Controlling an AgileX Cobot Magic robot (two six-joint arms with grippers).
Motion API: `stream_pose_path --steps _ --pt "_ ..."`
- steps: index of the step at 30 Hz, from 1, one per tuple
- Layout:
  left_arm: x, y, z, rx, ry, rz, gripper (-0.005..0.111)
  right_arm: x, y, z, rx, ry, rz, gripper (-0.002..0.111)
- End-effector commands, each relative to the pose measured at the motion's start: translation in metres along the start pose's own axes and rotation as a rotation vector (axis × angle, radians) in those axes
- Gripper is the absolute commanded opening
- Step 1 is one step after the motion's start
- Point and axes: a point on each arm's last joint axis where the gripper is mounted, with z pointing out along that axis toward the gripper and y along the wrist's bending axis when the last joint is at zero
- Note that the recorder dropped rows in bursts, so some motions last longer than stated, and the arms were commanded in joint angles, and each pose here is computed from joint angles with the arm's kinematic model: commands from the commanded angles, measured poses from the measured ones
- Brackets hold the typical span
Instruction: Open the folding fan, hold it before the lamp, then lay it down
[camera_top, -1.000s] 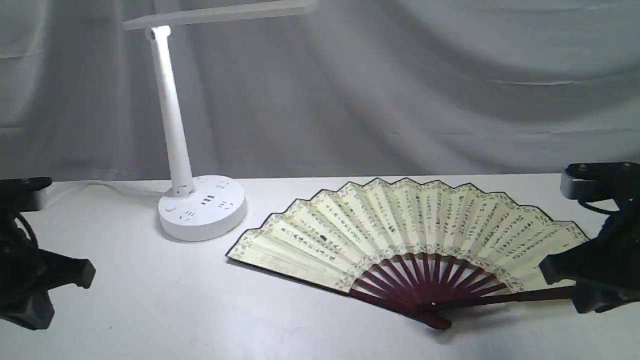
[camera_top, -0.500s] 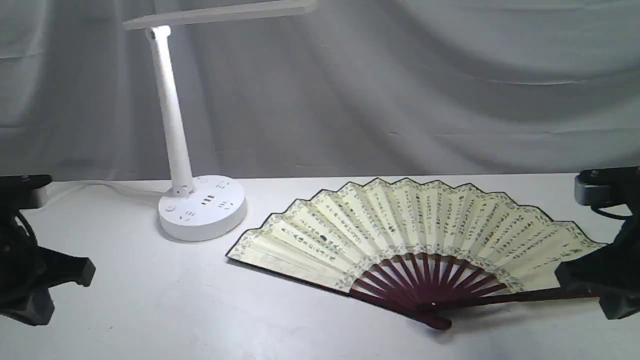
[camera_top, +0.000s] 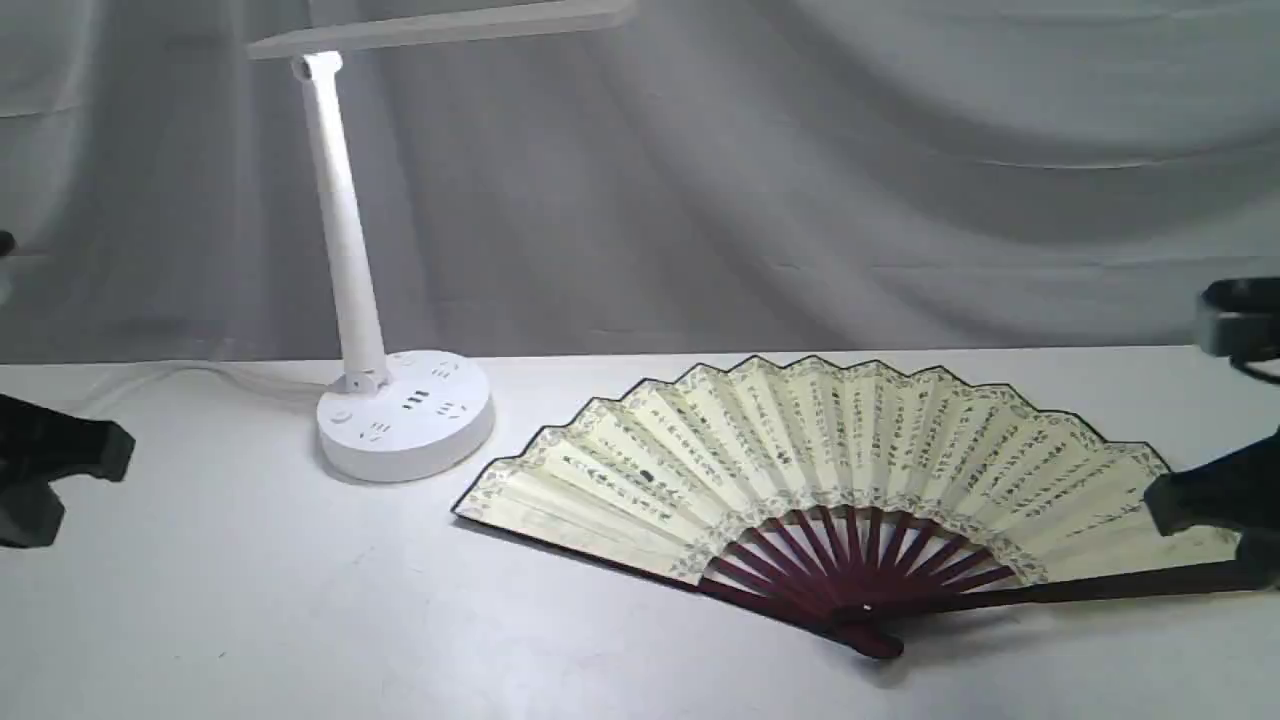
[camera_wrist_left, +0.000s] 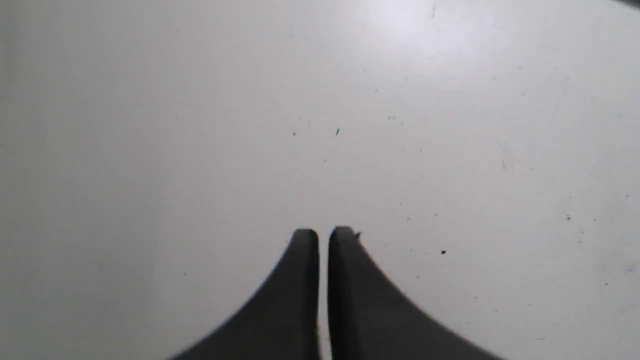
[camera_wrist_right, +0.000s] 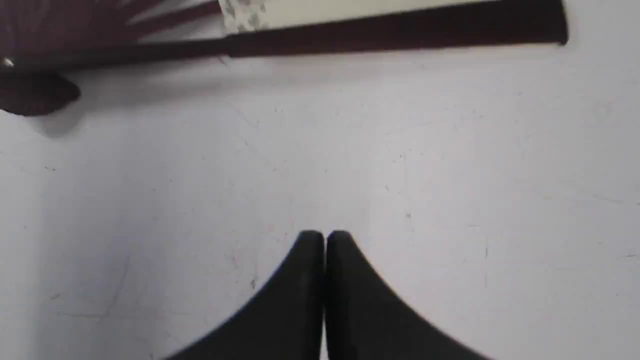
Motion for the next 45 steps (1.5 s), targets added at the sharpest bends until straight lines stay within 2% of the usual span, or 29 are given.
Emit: stream_pose_path --steps 1,9,14,19,27,35,41,45 --pt "0.003 0.000 -0.029 -0.009 -0.093 0.013 0.000 0.005 0.000 -0.033 0.016 -0.097 -0.007 0.000" --pt "0.022 -0.002 -0.098 -0.008 -0.294 0.028 0.000 0.028 0.002 -0.109 0.036 -0.341 -0.006 0.000" --pt "0.048 -0.004 -0.149 0.003 -0.449 0.031 0.000 0.056 0.003 -0.159 0.050 -0.523 -0.003 0.000" --pt "0.085 -0.005 -0.194 0.008 -0.589 0.037 0.000 0.094 0.006 -0.204 0.064 -0.699 -0.003 0.000" --pt "0.167 -0.006 -0.253 0.016 -0.816 0.051 0.000 0.175 0.012 -0.254 0.071 -0.923 0.002 0.000" --pt "0.249 -0.004 -0.281 0.021 -1.017 0.063 0.000 0.255 0.017 -0.276 0.087 -1.131 0.004 0.000" --pt "0.302 -0.003 -0.290 0.046 -1.190 0.040 0.000 0.300 0.020 -0.275 0.099 -1.199 -0.005 0.000" --pt "0.308 -0.002 -0.289 0.035 -1.164 0.040 0.000 0.305 0.020 -0.271 0.105 -1.159 -0.011 0.000"
